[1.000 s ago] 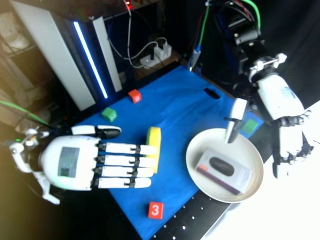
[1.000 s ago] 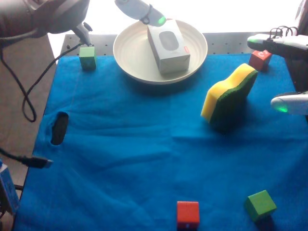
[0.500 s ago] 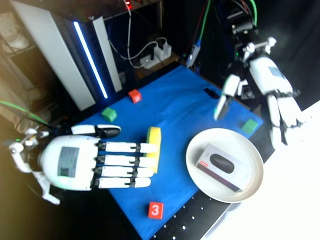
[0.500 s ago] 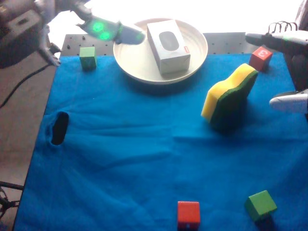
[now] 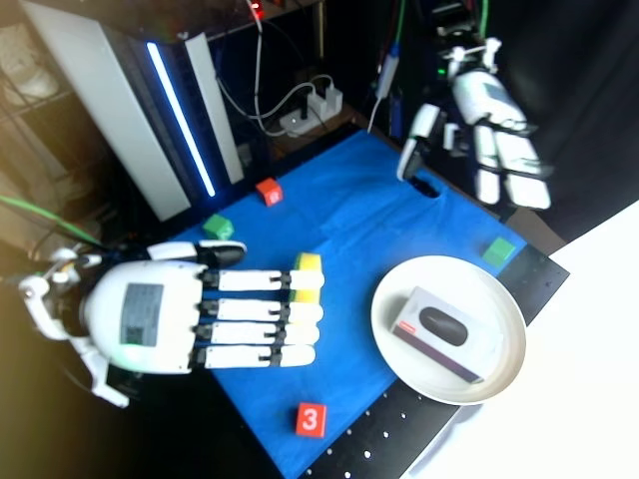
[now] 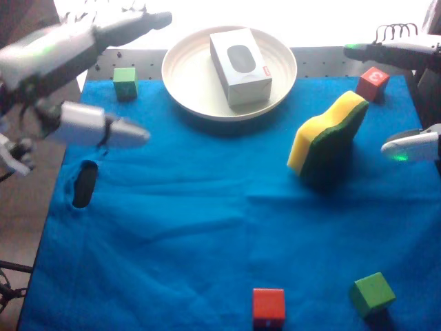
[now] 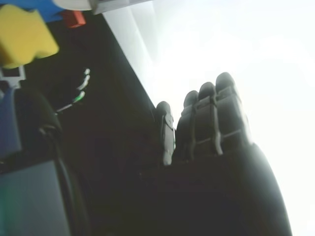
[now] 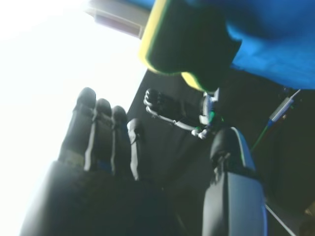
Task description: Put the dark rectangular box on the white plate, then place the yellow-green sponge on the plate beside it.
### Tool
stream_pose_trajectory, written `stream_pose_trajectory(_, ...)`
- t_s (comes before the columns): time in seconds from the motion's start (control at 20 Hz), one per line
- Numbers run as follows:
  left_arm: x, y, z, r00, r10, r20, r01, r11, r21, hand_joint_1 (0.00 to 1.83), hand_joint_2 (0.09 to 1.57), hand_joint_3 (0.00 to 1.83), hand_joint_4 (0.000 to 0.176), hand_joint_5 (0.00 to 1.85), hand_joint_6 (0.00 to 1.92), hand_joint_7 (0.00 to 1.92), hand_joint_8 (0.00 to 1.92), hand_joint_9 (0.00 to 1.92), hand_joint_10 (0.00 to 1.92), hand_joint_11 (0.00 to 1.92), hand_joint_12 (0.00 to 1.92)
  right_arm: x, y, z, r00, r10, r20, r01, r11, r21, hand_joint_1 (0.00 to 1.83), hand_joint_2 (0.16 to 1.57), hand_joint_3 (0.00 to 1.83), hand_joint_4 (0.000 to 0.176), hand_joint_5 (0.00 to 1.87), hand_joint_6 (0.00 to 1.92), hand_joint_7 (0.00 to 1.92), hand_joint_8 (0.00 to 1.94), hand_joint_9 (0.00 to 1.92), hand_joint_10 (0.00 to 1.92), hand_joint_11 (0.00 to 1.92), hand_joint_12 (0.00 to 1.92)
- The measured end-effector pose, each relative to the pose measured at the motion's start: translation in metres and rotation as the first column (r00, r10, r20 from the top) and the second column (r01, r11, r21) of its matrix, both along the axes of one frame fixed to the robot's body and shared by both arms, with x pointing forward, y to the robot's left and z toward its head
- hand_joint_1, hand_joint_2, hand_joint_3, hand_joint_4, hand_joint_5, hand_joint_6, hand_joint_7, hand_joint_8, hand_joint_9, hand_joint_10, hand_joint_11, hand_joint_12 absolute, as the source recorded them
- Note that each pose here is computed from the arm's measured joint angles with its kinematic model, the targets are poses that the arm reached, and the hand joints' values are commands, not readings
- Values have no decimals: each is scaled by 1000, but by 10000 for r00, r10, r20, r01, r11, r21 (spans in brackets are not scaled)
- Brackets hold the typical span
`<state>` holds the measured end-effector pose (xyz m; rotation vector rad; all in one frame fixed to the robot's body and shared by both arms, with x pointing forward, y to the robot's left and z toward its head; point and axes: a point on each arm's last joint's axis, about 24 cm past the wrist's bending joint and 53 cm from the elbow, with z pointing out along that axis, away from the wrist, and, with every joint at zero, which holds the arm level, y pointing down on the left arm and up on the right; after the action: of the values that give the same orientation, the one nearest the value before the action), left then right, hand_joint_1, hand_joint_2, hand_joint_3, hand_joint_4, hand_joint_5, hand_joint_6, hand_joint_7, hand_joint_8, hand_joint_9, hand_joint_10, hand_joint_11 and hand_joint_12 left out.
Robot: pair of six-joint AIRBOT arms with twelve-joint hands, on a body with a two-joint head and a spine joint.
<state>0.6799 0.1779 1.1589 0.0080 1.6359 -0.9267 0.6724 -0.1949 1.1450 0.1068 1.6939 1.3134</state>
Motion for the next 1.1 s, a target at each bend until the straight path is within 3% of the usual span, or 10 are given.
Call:
stream_pose_trajectory(0.05,-6,8,-3,9998,158,-111,-158,9999,-12,917,878,4,151,76,1,0,0,0,0,0,0,3,3,2,10000,22,50,-21,9999,-123,834,970,20,49,178,0,196,0,184,0,214,63)
stream_pose_trajectory(0.1,-16,21,-5,9989,371,-277,-372,9993,-31,904,868,0,153,49,0,0,0,0,0,0,0,7,9,7,9997,91,216,-85,9997,-236,844,985,18,73,151,0,214,6,176,0,207,64)
stream_pose_trajectory(0.35,-44,26,10,9994,298,159,-292,9989,-378,842,839,0,140,0,0,0,0,0,0,3,1,10,28,-9,9990,437,91,-429,9964,-736,822,973,5,44,191,13,211,0,185,3,236,80)
stream_pose_trajectory(0.55,-51,20,10,9997,118,211,-108,9988,-475,845,853,0,136,0,0,0,0,0,0,28,12,30,23,-12,10000,-1,97,12,9935,-1141,851,937,0,18,242,9,262,2,234,8,259,106)
stream_pose_trajectory(0.65,-52,22,11,9995,164,268,-148,9981,-593,868,861,1,146,0,0,0,0,0,0,3,2,39,31,-19,9999,11,102,6,9868,-1620,972,964,0,0,435,16,433,12,426,17,398,215)
stream_pose_trajectory(0.8,-51,23,11,9994,213,257,-197,9979,-618,862,855,0,163,0,0,0,0,0,0,0,0,34,46,-37,9994,334,-74,-343,9766,-2124,1122,951,0,0,802,23,762,11,713,23,331,906)
stream_pose_trajectory(0.9,-51,23,11,9994,239,252,-222,9977,-637,873,857,0,164,0,0,0,0,0,0,0,0,34,49,-43,9991,405,-129,-424,9722,-2303,1257,940,0,0,885,224,942,151,857,301,433,1228)
stream_pose_trajectory(0.95,-51,23,11,9994,239,250,-223,9977,-634,875,858,0,174,0,0,0,0,0,0,0,0,36,48,-42,9993,343,-126,-363,9718,-2329,1225,1082,13,0,873,948,1015,803,893,643,543,1399)
stream_pose_trajectory(1.0,-51,23,11,9994,232,252,-216,9977,-636,869,855,0,176,0,0,0,0,0,0,0,0,38,46,-41,9995,290,-87,-302,9721,-2324,1216,1134,4,0,829,1145,1003,1020,830,1056,606,1553)
stream_pose_trajectory(1.1,-51,23,11,9994,235,254,-219,9977,-634,842,852,0,176,0,0,0,0,0,0,0,0,41,42,-42,9998,130,-132,-158,9708,-2393,1222,1131,0,0,862,1145,1031,1026,841,1283,659,1660)
